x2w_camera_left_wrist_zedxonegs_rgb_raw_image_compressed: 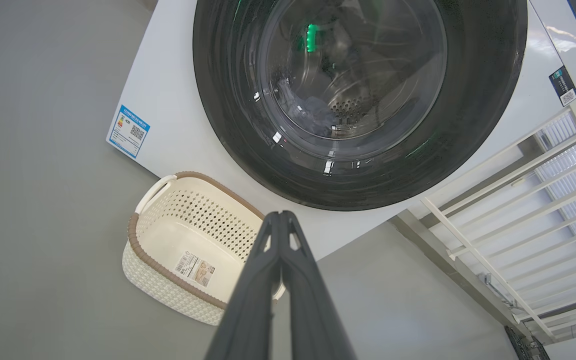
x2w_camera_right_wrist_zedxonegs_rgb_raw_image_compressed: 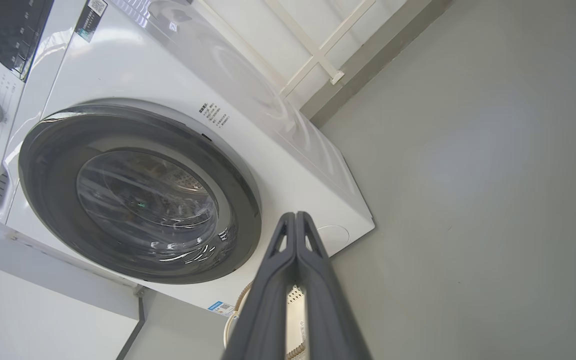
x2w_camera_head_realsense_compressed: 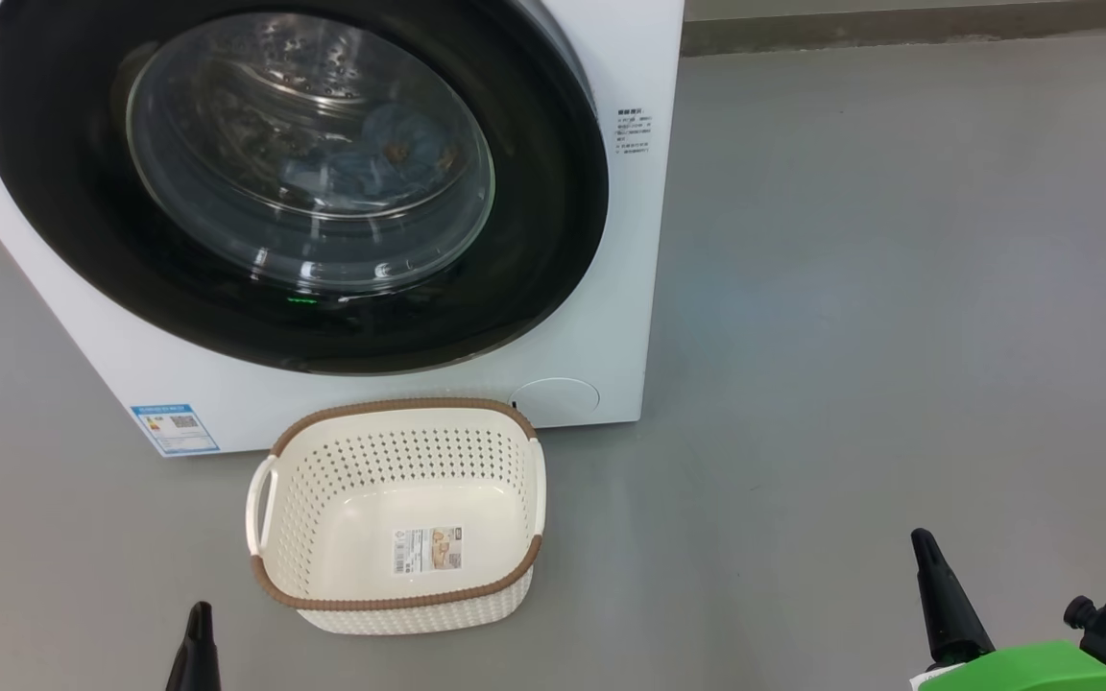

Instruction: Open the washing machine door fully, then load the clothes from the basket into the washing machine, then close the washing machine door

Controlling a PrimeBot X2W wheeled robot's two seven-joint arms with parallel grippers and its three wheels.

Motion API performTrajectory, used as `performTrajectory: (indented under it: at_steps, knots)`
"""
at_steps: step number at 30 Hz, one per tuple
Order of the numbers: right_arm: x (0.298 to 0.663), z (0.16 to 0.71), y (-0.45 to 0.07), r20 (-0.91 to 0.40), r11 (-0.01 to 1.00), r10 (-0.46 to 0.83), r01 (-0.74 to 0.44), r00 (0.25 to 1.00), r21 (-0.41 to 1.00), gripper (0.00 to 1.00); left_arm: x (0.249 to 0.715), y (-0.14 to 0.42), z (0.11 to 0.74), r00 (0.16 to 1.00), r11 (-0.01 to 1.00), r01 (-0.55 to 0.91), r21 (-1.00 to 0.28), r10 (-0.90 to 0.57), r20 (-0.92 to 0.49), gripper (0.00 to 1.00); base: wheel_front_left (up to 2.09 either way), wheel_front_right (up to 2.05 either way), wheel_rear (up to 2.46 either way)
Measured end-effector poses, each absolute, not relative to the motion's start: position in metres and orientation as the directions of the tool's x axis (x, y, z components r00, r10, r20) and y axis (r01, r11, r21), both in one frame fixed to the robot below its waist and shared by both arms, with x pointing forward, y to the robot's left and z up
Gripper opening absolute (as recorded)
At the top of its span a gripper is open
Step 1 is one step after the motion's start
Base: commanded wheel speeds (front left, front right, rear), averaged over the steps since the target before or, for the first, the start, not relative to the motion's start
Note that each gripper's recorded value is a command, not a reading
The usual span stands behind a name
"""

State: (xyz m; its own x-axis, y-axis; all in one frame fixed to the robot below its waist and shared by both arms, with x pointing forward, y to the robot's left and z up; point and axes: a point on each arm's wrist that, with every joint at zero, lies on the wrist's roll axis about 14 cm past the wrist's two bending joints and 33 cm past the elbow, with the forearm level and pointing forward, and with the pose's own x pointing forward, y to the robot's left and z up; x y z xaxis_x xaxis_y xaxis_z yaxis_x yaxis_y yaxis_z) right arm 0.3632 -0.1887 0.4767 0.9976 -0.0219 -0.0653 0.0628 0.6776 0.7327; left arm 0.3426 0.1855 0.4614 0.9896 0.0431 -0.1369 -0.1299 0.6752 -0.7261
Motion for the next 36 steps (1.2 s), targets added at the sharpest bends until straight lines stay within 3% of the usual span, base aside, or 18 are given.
performTrajectory:
  at_steps: [36]
  knots:
    - [0.369,0.476,-0.199,-0.095,0.35,-0.034,0.101,0.995,0.931,0.0,0.359,0.186,0.466,0.99,0.342,-0.135,-0.93,0.008,-0.141,0.0,0.0,0.0,0.0]
